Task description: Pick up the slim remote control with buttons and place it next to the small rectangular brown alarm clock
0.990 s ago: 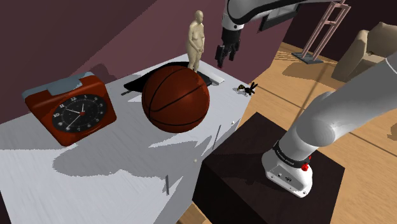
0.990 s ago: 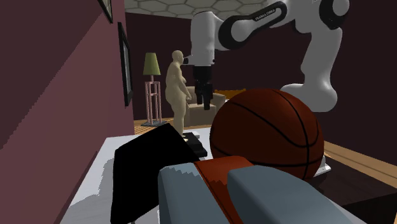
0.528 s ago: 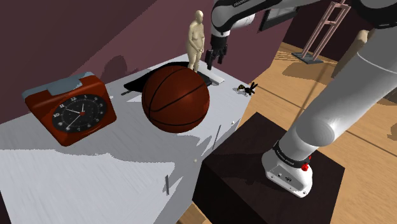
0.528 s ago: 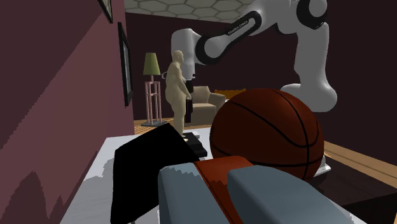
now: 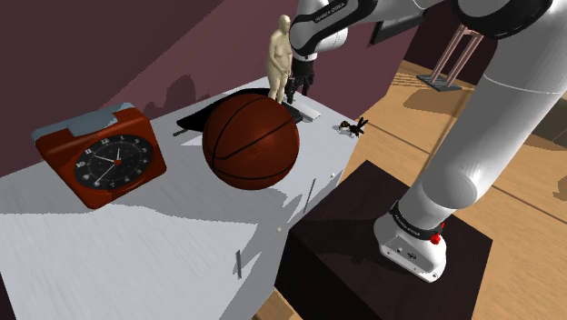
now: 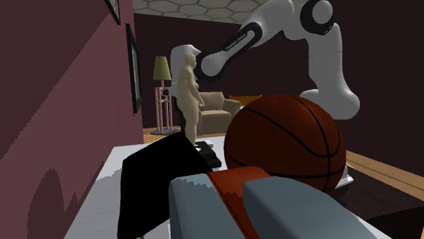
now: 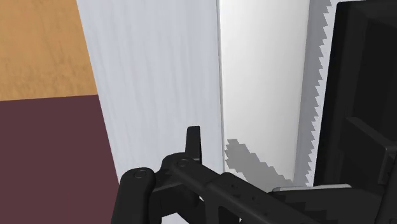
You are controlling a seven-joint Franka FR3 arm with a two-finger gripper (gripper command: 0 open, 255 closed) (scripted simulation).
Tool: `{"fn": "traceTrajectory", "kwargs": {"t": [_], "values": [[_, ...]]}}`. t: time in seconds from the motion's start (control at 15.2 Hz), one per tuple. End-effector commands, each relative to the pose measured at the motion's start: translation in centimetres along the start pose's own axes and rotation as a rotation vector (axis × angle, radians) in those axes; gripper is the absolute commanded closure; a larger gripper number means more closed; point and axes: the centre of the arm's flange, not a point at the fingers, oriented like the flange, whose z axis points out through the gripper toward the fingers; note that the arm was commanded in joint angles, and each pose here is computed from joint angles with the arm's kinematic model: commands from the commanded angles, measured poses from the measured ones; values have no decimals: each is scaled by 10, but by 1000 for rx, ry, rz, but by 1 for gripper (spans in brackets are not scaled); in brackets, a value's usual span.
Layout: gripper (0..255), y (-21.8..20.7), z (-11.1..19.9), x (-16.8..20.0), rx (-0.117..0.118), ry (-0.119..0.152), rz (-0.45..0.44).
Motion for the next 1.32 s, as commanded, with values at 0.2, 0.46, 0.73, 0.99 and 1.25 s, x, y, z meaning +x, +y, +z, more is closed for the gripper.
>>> {"fn": "traceTrajectory", "kwargs": {"t": [0.2,0.46,0.73,0.99,1.25], "values": [[0,0,30,1,0,-7,-1],[0,0,30,1,0,-7,-1],[255,3,31,1,0,-7,0],[255,3,30,1,0,-7,0],[255,2,31,1,0,-7,0]]}}
